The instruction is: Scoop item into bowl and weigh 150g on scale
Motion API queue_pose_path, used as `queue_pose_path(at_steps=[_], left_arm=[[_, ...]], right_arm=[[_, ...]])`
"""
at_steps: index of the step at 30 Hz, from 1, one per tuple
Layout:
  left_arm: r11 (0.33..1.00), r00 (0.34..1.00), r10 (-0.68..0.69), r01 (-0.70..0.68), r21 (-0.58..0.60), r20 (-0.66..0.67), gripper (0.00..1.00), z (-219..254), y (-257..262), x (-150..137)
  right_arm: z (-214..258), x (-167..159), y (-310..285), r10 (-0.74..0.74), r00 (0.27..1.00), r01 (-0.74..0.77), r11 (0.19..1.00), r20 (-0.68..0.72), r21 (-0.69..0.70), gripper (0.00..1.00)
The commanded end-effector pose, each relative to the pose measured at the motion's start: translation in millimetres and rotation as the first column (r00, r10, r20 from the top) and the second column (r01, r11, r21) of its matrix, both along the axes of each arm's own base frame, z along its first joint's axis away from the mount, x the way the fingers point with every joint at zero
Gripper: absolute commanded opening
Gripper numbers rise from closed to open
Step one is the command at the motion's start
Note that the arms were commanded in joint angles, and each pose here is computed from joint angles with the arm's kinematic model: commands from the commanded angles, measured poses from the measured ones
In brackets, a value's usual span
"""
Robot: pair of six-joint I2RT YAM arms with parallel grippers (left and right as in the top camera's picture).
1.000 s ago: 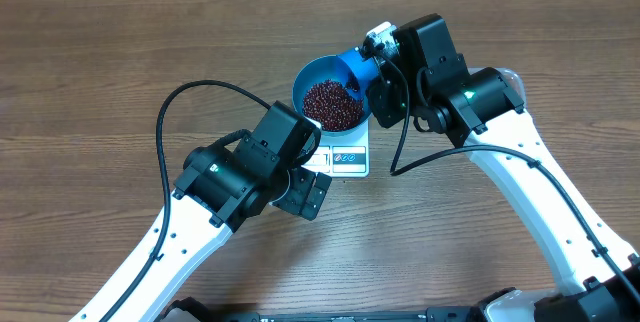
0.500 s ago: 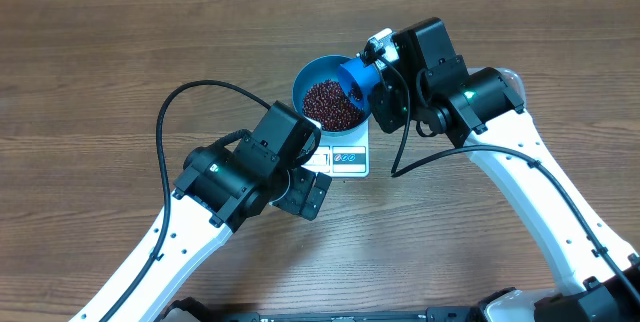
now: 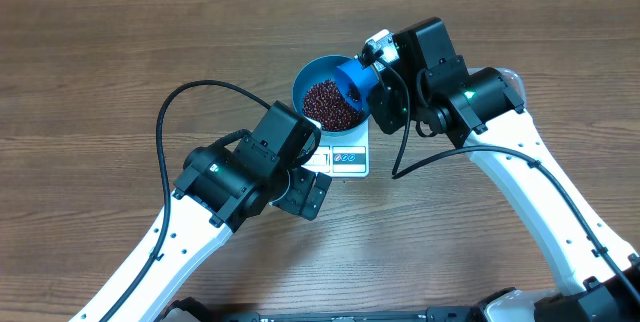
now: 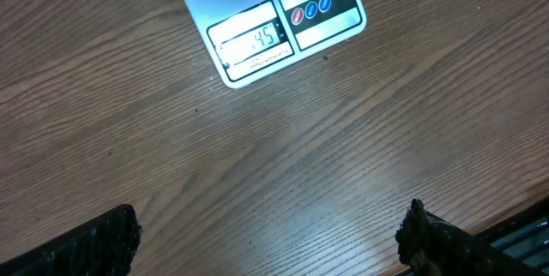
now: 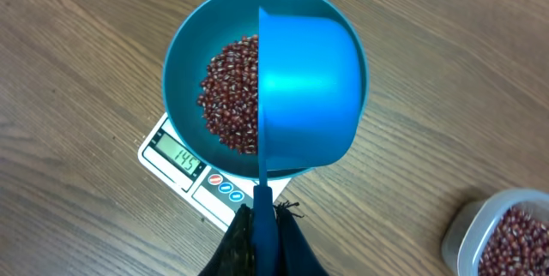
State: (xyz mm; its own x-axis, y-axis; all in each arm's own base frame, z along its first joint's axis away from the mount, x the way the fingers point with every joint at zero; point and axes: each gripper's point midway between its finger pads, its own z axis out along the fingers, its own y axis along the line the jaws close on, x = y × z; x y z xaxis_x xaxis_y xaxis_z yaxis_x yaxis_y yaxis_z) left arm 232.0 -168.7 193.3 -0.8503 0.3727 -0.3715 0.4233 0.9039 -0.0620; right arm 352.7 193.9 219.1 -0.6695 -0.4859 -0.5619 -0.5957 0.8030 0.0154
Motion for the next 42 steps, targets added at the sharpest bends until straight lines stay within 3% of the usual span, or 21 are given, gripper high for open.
queue_pose_path(at_steps=[1,12,21,36,42], left_arm=[[1.0,1.0,0.016,-0.016,-0.027,0.014,1.0,8,0,0],[1.0,1.0,0.016,-0.016,-0.027,0.014,1.0,8,0,0],[1.0,1.0,0.016,-0.016,-0.027,0.014,1.0,8,0,0],[1.0,1.0,0.016,-0.016,-0.027,0.014,1.0,8,0,0],[1.0,1.0,0.016,-0.016,-0.027,0.014,0.99,8,0,0]], right_arm=[[14,7,7,0.024,0.999,-0.025,0.999,0.048,0.028,0.04],[15,8,8,0.025,0.998,-0.027,0.999,0.053,0.031,0.04],[17,6,15,0.126,0.988,-0.128,0.992,0.084,0.018,0.04],[18,7,16,0.123,0.989,-0.125,0.992,0.087,0.024,0.04],[18,3,19,0.195,0.976,-0.197,0.98,0.099,0.007,0.04]])
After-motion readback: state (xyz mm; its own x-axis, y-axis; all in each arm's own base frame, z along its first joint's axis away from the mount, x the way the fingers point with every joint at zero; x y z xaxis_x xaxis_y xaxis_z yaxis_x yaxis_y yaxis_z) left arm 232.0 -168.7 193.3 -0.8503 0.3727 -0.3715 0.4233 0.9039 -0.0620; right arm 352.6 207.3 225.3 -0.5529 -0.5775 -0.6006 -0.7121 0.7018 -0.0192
